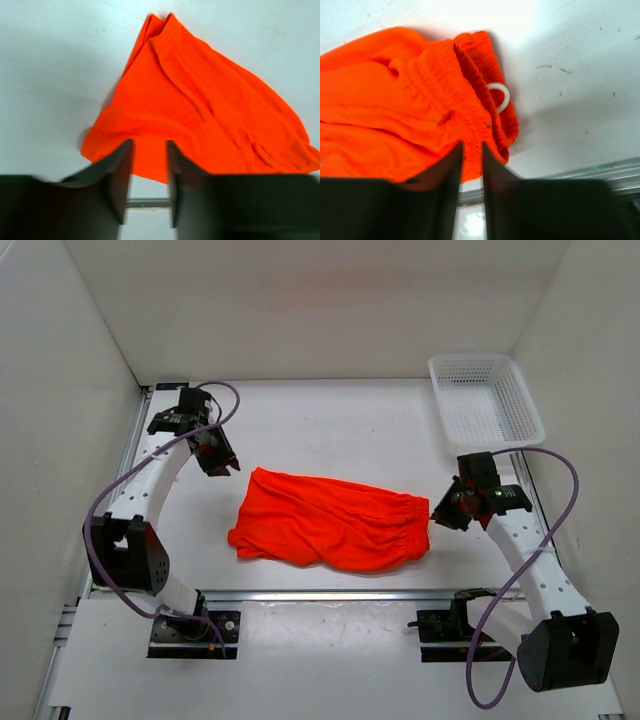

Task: Fold and stack the shorts
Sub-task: Fold the shorts

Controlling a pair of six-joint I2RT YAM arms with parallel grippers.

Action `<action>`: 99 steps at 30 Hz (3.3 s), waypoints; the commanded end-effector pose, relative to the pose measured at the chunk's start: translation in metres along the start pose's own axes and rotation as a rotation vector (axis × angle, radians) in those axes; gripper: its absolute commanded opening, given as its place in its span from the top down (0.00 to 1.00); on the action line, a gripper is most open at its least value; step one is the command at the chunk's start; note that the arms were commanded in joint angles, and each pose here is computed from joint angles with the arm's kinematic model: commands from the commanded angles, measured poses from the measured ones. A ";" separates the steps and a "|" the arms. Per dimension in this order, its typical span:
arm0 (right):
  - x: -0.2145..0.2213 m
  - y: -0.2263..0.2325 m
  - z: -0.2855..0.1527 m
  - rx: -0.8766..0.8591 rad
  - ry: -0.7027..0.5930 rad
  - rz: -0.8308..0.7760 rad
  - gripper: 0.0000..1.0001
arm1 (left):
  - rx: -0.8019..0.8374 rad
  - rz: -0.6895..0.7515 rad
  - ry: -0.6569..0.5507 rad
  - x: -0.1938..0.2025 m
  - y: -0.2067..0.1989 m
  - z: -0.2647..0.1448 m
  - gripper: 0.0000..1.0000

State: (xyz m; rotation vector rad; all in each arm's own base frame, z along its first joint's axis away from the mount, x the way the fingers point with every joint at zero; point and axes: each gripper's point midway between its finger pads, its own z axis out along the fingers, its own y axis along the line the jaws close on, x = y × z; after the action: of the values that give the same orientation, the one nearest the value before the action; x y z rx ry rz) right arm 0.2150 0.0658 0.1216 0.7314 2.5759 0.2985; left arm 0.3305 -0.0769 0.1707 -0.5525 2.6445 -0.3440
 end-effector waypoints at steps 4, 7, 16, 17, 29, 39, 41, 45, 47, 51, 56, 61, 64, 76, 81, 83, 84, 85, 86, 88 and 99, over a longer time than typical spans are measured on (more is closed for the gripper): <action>-0.013 0.001 0.038 0.053 -0.015 -0.001 0.90 | -0.057 0.013 0.102 0.023 0.005 0.037 0.65; 0.001 -0.025 0.066 0.192 0.053 -0.010 0.91 | -0.080 0.012 0.111 0.029 0.012 0.043 0.65; 0.001 -0.018 0.059 0.190 0.055 -0.015 0.80 | -0.076 0.028 0.049 0.013 0.006 0.024 0.57; -0.006 -0.013 0.048 0.169 0.013 -0.021 0.71 | -0.083 0.029 0.037 0.009 0.006 0.021 0.55; -0.034 0.014 0.001 0.065 -0.086 -0.058 0.34 | -0.034 0.075 0.012 0.010 -0.008 0.009 0.47; -0.013 0.059 0.019 -0.068 0.000 -0.139 0.99 | -0.044 0.119 0.112 0.033 -0.021 0.055 0.69; -0.005 0.054 0.040 -0.017 0.028 -0.150 0.99 | -0.067 0.109 0.128 0.033 -0.019 0.068 0.71; 0.009 0.036 0.082 0.092 0.082 -0.160 0.99 | -0.120 0.108 0.166 0.038 -0.008 0.097 0.72; 0.012 0.021 0.102 0.181 0.097 -0.171 1.00 | -0.154 0.107 0.199 0.044 -0.001 0.114 0.73; 0.011 0.022 0.107 0.196 0.113 -0.182 1.00 | -0.176 0.123 0.243 0.054 0.007 0.125 0.75; -0.022 0.038 0.048 0.133 -0.025 -0.180 0.82 | -0.110 0.135 0.168 0.038 -0.009 0.094 0.70; -0.032 0.035 -0.002 0.071 -0.106 -0.204 0.12 | -0.088 0.171 0.069 0.014 -0.020 0.054 0.54; 0.003 0.007 0.009 0.097 0.013 -0.195 0.01 | -0.087 0.181 0.051 0.009 -0.022 0.046 0.53; 0.070 -0.004 0.049 -0.144 0.209 0.015 0.06 | -0.151 0.152 0.085 0.008 0.003 0.069 0.53; 0.081 -0.006 0.078 -0.155 0.259 0.049 0.17 | -0.179 0.112 0.142 0.007 0.022 0.098 0.53; 0.076 -0.004 0.087 -0.151 0.245 0.058 0.22 | -0.176 0.072 0.161 0.007 0.034 0.103 0.53; 0.077 -0.007 0.091 -0.139 0.244 0.058 0.29 | -0.166 0.059 0.186 0.013 0.037 0.109 0.54; 0.075 -0.009 0.095 -0.122 0.232 0.058 0.35 | -0.171 0.058 0.196 0.016 0.039 0.110 0.54; 0.069 -0.007 0.094 -0.122 0.212 0.056 0.42 | -0.168 0.043 0.206 0.018 0.043 0.111 0.55; 0.061 -0.008 0.096 -0.098 0.187 0.033 0.70 | -0.159 0.042 0.208 0.021 0.043 0.110 0.55; -0.030 0.003 0.046 0.045 -0.020 -0.180 1.00 | -0.108 0.041 0.198 0.030 0.038 0.091 0.55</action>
State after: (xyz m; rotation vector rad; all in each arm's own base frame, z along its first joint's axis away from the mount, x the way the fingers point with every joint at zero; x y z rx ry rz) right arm 0.2494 0.0748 0.0688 0.5983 2.6509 0.3093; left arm 0.3307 -0.0611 0.0434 -0.5677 2.9429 -0.1686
